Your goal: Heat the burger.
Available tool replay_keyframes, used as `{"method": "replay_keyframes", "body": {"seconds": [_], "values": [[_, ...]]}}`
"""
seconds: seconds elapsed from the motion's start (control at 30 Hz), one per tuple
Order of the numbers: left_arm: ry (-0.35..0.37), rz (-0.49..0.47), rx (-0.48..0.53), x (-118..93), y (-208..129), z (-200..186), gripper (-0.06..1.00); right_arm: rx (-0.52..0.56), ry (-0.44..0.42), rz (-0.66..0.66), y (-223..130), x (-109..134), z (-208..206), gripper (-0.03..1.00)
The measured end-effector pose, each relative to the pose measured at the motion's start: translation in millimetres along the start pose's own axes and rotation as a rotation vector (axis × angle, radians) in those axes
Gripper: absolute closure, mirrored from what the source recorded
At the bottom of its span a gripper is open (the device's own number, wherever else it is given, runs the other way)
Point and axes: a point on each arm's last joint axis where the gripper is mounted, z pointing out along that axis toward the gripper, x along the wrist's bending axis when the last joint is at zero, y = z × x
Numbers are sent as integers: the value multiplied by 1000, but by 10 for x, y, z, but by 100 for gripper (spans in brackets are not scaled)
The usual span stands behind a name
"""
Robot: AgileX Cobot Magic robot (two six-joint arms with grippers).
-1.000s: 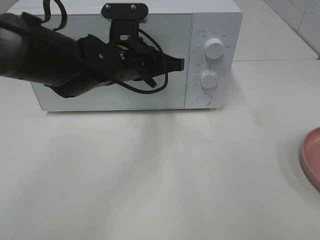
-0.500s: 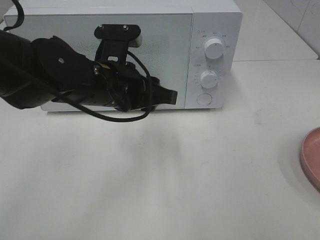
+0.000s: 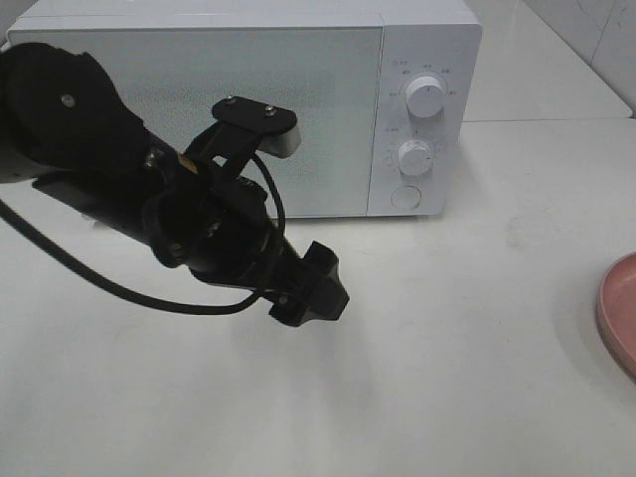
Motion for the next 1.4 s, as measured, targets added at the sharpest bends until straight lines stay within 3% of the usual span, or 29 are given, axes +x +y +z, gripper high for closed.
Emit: {"method": "replay_keyframes", "body": {"seconds": [0.17, 0.2, 0.37, 0.43, 0.63, 0.7, 0.8, 0.87, 1.07, 1.4], "values": [[-18, -63, 108, 151, -71, -233, -4, 0, 0, 0, 0, 0, 0, 20], [-3, -114, 142, 289, -100, -350, -4, 0, 0, 0, 0, 0, 0, 20], [39, -210, 170, 560, -153, -622, -4, 0, 0, 0, 0, 0, 0, 20], [79, -278, 181, 748, -210, -840, -4, 0, 0, 0, 0, 0, 0, 20], [156, -396, 176, 1033, -336, -1209, -4, 0, 0, 0, 0, 0, 0, 20], [229, -485, 179, 1181, -475, -1476, -4, 0, 0, 0, 0, 0, 0, 20], [253, -509, 177, 1214, -523, -1541, -4, 0, 0, 0, 0, 0, 0, 20], [332, -603, 172, 1295, -734, -1768, -4, 0, 0, 0, 0, 0, 0, 20], [380, -686, 146, 1269, -941, -1931, -4, 0, 0, 0, 0, 0, 0, 20], [418, -670, 75, 823, -1313, -2179, -4, 0, 0, 0, 0, 0, 0, 20]]}}
